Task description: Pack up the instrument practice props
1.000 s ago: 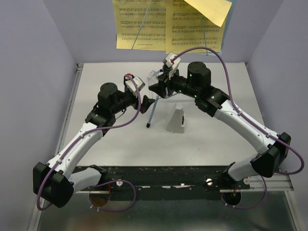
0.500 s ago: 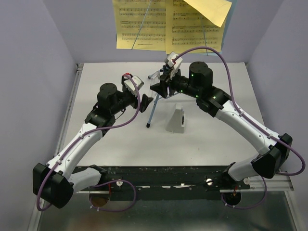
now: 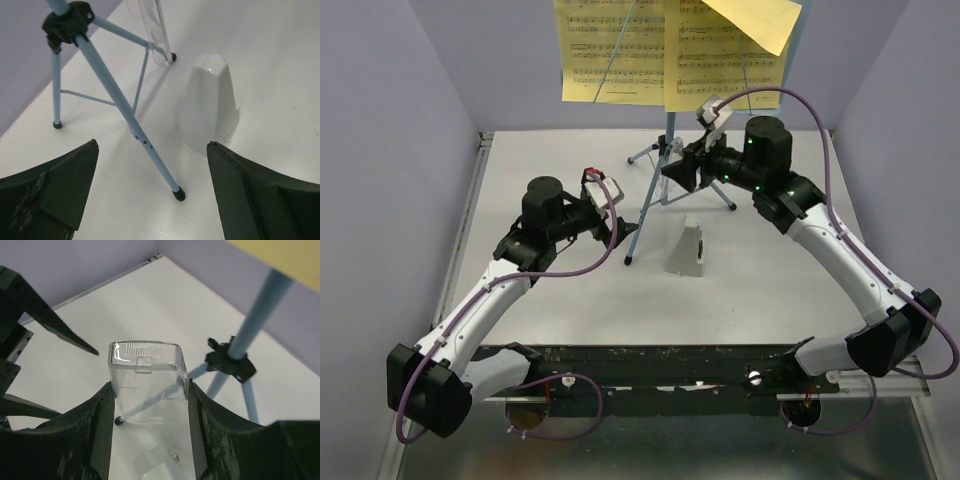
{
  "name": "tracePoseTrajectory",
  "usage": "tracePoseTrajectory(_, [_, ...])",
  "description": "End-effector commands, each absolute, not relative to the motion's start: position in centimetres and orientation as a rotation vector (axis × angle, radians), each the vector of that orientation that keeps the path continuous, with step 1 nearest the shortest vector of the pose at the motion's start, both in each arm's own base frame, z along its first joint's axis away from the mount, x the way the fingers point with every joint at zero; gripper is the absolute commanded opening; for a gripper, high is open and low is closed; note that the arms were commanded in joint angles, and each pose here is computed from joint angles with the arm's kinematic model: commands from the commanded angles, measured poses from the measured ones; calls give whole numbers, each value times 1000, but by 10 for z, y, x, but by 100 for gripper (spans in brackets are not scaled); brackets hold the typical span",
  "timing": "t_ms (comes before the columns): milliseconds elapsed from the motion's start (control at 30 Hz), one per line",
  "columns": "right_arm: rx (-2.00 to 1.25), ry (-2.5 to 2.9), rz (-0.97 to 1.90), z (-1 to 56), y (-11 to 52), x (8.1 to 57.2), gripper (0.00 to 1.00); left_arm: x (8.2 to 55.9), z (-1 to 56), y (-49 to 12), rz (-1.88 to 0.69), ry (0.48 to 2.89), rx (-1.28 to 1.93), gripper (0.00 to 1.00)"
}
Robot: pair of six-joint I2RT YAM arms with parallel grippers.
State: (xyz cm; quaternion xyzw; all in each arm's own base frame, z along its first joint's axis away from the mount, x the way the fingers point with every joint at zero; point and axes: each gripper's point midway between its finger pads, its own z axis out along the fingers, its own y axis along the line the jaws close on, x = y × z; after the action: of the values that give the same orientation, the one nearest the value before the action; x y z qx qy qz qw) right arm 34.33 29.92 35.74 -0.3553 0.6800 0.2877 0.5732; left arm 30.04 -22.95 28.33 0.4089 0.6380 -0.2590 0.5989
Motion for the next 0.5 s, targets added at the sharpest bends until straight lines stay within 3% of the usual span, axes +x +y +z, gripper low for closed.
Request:
tracePoseTrajectory(0, [-887, 1484, 680, 386, 262, 321, 0, 264, 263, -240, -675, 1373, 1263, 99])
tracePoseTrajectory(267, [-1036, 1437, 674, 341, 218, 284, 0, 274, 272, -277, -769, 1250, 1499, 98])
tracePoseTrajectory(467, [-984, 1499, 638, 331, 184, 286, 0, 274, 269, -324, -908, 1183, 1654, 89])
